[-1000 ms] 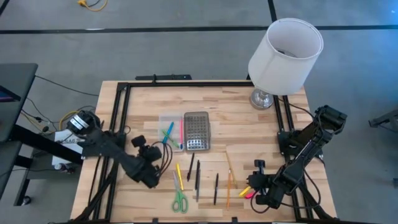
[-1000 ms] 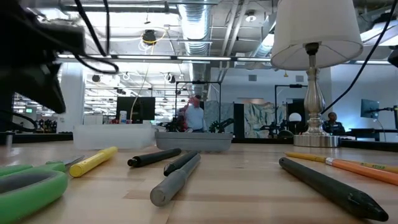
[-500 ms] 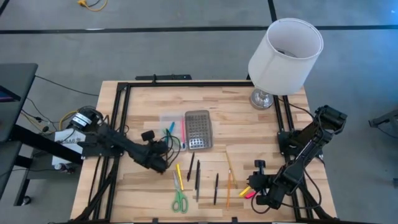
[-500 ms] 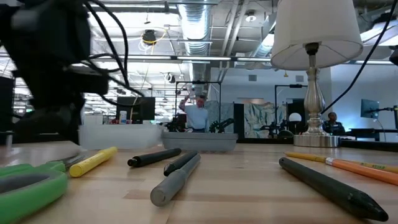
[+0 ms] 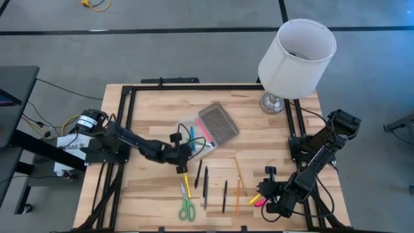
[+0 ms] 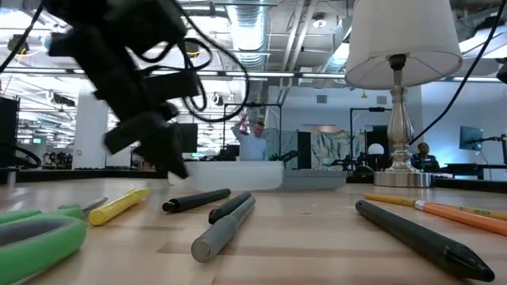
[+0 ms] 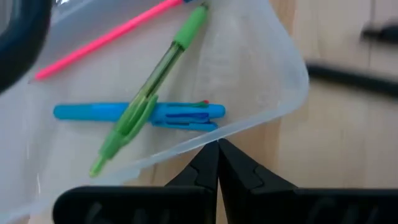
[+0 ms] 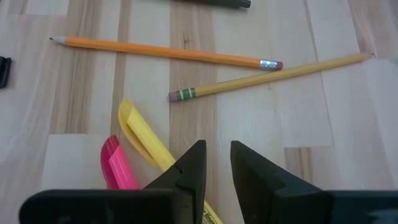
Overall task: Pick & place school supplies into a supply box
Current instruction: Adjust the black supply box, then put the right yellow pen into the black supply box
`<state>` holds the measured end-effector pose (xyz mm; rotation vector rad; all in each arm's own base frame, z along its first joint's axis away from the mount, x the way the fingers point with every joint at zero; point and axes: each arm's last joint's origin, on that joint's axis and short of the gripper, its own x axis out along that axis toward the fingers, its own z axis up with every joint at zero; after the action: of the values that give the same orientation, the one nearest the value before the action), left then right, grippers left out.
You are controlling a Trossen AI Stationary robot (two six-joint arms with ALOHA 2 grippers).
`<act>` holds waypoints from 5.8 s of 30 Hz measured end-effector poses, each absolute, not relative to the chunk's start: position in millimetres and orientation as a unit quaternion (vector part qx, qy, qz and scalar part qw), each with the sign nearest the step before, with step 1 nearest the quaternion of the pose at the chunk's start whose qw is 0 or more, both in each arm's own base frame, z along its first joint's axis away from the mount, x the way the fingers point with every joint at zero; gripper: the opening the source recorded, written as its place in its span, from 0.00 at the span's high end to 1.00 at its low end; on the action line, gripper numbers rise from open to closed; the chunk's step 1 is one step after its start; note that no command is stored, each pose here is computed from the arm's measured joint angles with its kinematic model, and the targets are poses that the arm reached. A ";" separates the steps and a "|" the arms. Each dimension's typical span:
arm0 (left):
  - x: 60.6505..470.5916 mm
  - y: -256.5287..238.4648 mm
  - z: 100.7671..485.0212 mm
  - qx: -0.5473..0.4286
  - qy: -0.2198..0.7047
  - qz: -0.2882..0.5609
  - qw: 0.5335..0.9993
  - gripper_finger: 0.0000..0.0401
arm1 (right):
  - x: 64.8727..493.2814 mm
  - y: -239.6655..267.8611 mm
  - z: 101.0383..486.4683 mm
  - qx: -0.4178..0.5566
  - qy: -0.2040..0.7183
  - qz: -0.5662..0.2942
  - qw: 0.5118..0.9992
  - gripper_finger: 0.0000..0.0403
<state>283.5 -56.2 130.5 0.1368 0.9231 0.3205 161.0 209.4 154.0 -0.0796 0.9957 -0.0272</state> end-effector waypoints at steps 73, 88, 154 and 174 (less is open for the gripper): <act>247.3 -185.0 214.5 0.133 0.316 0.030 0.939 0.98 | 153.5 213.3 144.5 -0.056 0.512 0.072 0.854 0.83; 241.9 -186.9 213.0 0.126 0.317 0.054 0.939 0.98 | 165.0 216.5 113.4 -0.073 0.548 0.063 0.831 0.83; 208.0 -178.4 170.9 0.028 0.334 0.156 0.929 0.98 | 334.4 73.2 204.9 0.017 0.389 -0.210 0.897 0.98; 199.9 -188.2 172.3 0.040 0.314 0.146 0.937 0.98 | 352.6 -24.1 210.0 0.115 0.368 -0.215 0.897 0.95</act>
<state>199.9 -188.2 172.3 0.0808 0.6423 0.2981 352.6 -24.1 210.0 0.2380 0.7621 -0.4449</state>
